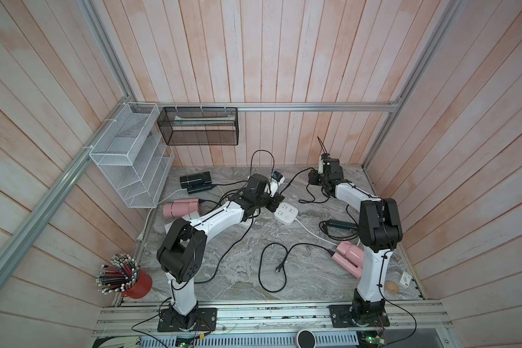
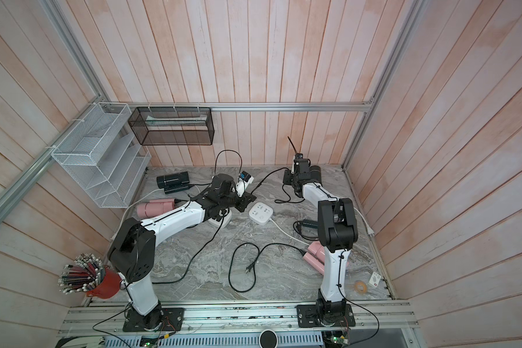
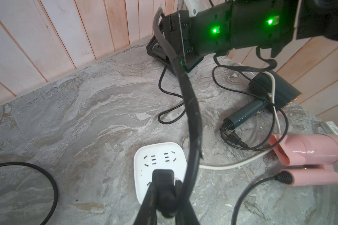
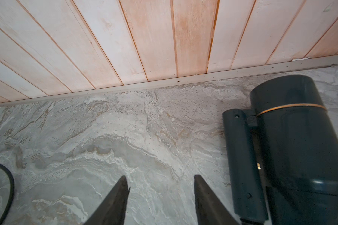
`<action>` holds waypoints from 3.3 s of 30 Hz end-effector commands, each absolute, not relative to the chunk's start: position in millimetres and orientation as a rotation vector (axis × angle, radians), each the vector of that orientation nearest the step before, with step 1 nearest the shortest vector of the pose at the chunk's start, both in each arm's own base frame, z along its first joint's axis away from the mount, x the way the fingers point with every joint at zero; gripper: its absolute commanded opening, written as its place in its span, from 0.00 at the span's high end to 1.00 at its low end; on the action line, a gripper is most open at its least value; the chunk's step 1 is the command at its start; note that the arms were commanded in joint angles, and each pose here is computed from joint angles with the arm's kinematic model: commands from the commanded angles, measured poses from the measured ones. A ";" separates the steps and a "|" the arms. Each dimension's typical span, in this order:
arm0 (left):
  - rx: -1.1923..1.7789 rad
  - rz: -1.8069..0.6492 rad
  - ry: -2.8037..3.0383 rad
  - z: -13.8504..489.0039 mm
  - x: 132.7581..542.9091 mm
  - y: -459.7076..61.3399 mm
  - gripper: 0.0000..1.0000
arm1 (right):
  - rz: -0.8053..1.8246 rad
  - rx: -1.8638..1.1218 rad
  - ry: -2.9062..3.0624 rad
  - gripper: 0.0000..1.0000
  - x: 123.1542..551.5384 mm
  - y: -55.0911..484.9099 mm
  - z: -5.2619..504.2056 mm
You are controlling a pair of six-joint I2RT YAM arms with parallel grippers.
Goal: Charge the blow dryers
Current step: Adjust the charging cable at the center of the board, then insert the plug into the socket.
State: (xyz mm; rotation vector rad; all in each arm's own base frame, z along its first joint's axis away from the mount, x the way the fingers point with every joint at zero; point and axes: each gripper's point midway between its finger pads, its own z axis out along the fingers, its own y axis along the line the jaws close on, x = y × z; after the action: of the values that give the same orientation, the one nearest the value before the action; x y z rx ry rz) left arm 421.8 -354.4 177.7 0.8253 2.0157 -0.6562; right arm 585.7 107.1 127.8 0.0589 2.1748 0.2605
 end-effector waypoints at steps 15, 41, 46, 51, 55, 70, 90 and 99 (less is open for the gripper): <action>0.830 -0.692 2.150 133.3 452.1 -378.2 0.85 | 0.440 -0.030 2.257 0.12 541.3 130.9 94.5; 0.805 -0.690 2.236 107.8 467.1 -390.5 0.85 | 0.497 -0.032 2.245 0.02 420.3 125.6 134.8; 0.824 -0.678 2.267 99.7 462.7 -394.8 0.85 | 0.481 -0.031 2.267 0.02 411.8 124.7 130.5; 0.843 -0.659 2.288 91.9 456.3 -396.7 0.85 | 0.456 -0.033 2.297 0.01 408.9 124.2 116.4; 0.841 -0.619 2.310 85.3 455.7 -393.6 0.85 | 0.443 -0.026 2.314 0.02 408.9 124.0 108.0; 0.831 -0.566 2.348 72.5 457.3 -389.9 0.85 | 0.422 -0.033 2.329 0.02 408.0 125.2 101.8; 0.683 -0.435 2.453 60.2 441.6 -346.5 0.85 | 0.473 -0.095 2.332 0.03 397.4 145.1 97.4; 0.690 -0.425 2.476 54.6 433.9 -339.5 0.84 | 0.522 -0.096 2.319 0.05 395.0 154.1 102.3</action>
State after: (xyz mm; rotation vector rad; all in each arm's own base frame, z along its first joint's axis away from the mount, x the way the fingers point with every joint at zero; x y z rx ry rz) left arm 445.4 -357.8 78.3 0.6948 2.3787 -0.4855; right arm 398.7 150.7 106.6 -0.1005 2.3115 0.5015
